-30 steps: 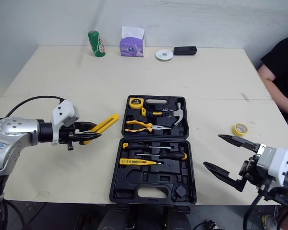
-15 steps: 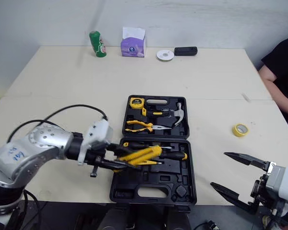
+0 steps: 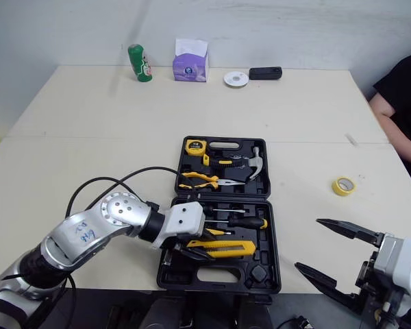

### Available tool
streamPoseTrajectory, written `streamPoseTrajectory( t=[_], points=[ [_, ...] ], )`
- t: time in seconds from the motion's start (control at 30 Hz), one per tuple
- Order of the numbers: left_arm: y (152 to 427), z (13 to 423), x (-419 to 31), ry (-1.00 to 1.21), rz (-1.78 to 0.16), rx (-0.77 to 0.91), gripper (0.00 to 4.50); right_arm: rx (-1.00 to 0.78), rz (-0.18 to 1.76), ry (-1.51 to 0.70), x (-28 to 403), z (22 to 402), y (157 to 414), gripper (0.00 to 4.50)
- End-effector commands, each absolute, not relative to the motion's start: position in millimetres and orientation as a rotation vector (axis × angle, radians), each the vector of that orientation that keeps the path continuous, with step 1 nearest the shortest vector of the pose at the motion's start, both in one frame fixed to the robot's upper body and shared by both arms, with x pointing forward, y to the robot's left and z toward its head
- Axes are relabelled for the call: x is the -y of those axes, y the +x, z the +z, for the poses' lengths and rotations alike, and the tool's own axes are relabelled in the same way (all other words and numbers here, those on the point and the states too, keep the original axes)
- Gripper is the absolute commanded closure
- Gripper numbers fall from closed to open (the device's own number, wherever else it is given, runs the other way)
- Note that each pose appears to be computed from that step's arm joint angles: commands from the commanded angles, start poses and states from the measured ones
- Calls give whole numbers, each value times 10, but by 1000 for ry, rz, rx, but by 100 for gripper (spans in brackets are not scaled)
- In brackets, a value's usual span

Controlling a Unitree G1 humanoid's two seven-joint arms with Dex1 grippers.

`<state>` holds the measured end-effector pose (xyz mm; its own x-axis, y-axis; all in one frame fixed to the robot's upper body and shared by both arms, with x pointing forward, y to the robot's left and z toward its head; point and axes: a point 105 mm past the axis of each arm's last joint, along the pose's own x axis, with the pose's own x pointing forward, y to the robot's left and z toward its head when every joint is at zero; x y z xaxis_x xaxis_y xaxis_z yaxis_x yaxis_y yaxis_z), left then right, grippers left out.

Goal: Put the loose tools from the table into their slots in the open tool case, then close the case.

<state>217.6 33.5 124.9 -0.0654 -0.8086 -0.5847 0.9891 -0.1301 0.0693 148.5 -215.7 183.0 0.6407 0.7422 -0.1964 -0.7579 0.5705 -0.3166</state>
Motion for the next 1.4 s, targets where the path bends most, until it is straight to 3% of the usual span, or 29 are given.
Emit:
streamPoseTrajectory(
  t=[0.03,0.43,0.73,0.8,0.97,1.17,1.4],
  points=[
    [2122,1224,-350,606,-1637,-426,328,-21,874,-432,2137,1914,1472,0],
    [2194,1085,-424,739,-1580,-416,328,-57,866,-444,2227,1810,1354,0],
    [2214,1088,-478,705,-1546,-435,328,-71,869,-428,2314,1690,1312,0],
    [2175,1094,-488,696,-1568,-438,226,-67,874,-426,2322,1674,1326,0],
    [2194,1279,-398,651,-1586,-303,30,-50,886,-419,2313,1668,1354,0],
    [2209,1500,-406,497,-1625,-224,30,-57,889,-417,2336,1619,1357,0],
    [2266,1719,-475,344,-1728,-18,30,-28,853,-447,2461,1587,1472,0]
  ],
)
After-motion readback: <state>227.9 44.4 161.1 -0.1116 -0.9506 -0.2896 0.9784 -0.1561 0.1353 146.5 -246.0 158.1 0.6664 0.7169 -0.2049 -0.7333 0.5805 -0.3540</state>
